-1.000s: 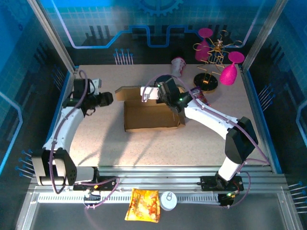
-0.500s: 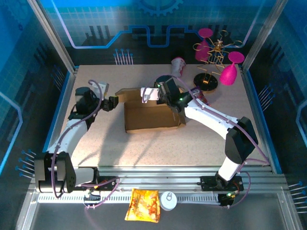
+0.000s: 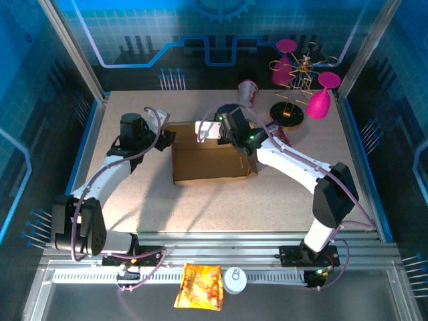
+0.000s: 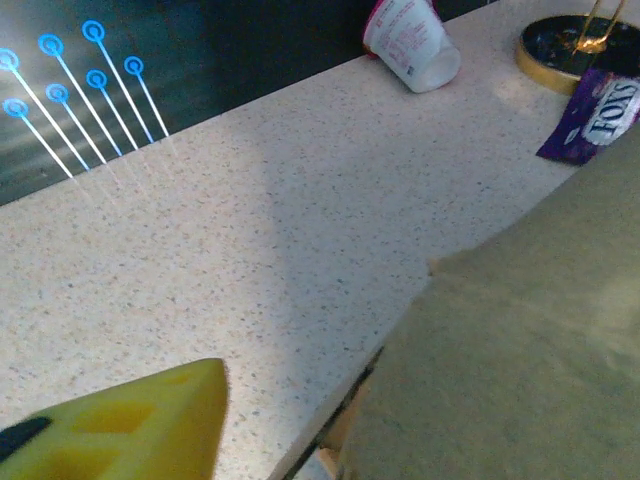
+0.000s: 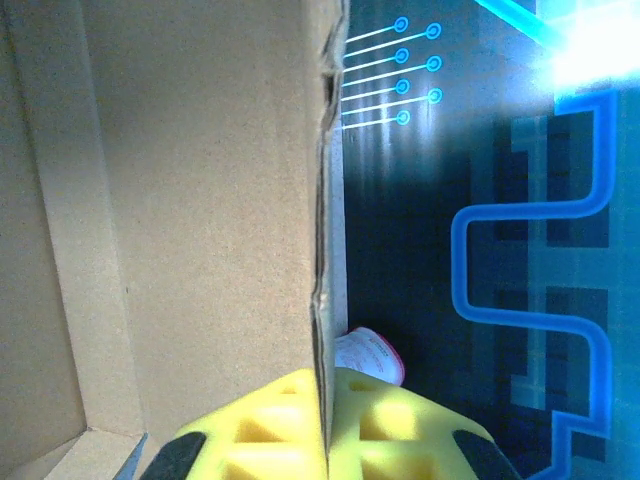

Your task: Fold the paper box

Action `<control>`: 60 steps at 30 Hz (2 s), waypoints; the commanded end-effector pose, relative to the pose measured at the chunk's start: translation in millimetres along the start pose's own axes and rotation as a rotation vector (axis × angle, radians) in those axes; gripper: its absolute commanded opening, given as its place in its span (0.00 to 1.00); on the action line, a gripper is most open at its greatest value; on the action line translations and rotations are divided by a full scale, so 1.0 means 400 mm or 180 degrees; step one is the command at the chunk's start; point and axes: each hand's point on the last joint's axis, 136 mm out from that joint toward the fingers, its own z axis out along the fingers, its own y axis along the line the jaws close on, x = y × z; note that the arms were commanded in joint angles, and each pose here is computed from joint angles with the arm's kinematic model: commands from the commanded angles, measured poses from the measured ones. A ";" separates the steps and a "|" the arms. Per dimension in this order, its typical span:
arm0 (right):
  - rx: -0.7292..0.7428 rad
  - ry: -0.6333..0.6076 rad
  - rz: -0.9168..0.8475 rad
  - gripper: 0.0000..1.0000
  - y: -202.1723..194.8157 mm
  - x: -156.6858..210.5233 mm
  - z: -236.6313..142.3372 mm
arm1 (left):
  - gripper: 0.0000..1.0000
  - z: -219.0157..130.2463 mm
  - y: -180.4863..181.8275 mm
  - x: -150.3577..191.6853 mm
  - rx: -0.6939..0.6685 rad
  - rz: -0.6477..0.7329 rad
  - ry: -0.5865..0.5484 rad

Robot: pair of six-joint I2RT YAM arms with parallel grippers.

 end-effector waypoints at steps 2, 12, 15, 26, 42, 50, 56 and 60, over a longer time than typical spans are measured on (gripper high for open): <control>0.0060 -0.0061 0.0131 0.00 -0.030 -0.005 0.005 | 0.43 0.011 -0.012 -0.025 0.0039 0.0022 0.0007; 0.0065 -0.0047 0.0170 0.00 -0.027 -0.003 0.009 | 0.12 0.005 -0.052 -0.016 0.0243 -0.0164 0.0077; 0.0069 -0.0042 0.0170 0.00 -0.027 -0.004 0.009 | 0.07 -0.002 -0.058 -0.019 0.0277 -0.0286 0.0069; 0.0030 -0.0085 0.0360 0.00 -0.014 -0.042 -0.006 | 0.00 0.016 -0.047 -0.024 -0.0390 -0.0761 0.0099; -0.0237 -0.0230 0.1983 0.58 -0.121 0.024 -0.108 | 0.00 0.002 -0.055 0.037 -0.0730 -0.0544 -0.0204; -0.0210 -0.0301 0.2803 0.74 -0.176 0.161 -0.181 | 0.00 -0.014 -0.052 0.031 -0.0777 -0.0466 -0.0254; -0.0538 -0.0280 0.3201 0.80 -0.088 0.322 -0.156 | 0.00 -0.007 -0.052 0.025 -0.0771 -0.0460 -0.0248; -0.0842 -0.0506 0.3077 0.80 -0.046 0.343 -0.125 | 0.00 -0.004 -0.050 0.023 -0.0782 -0.0448 -0.0231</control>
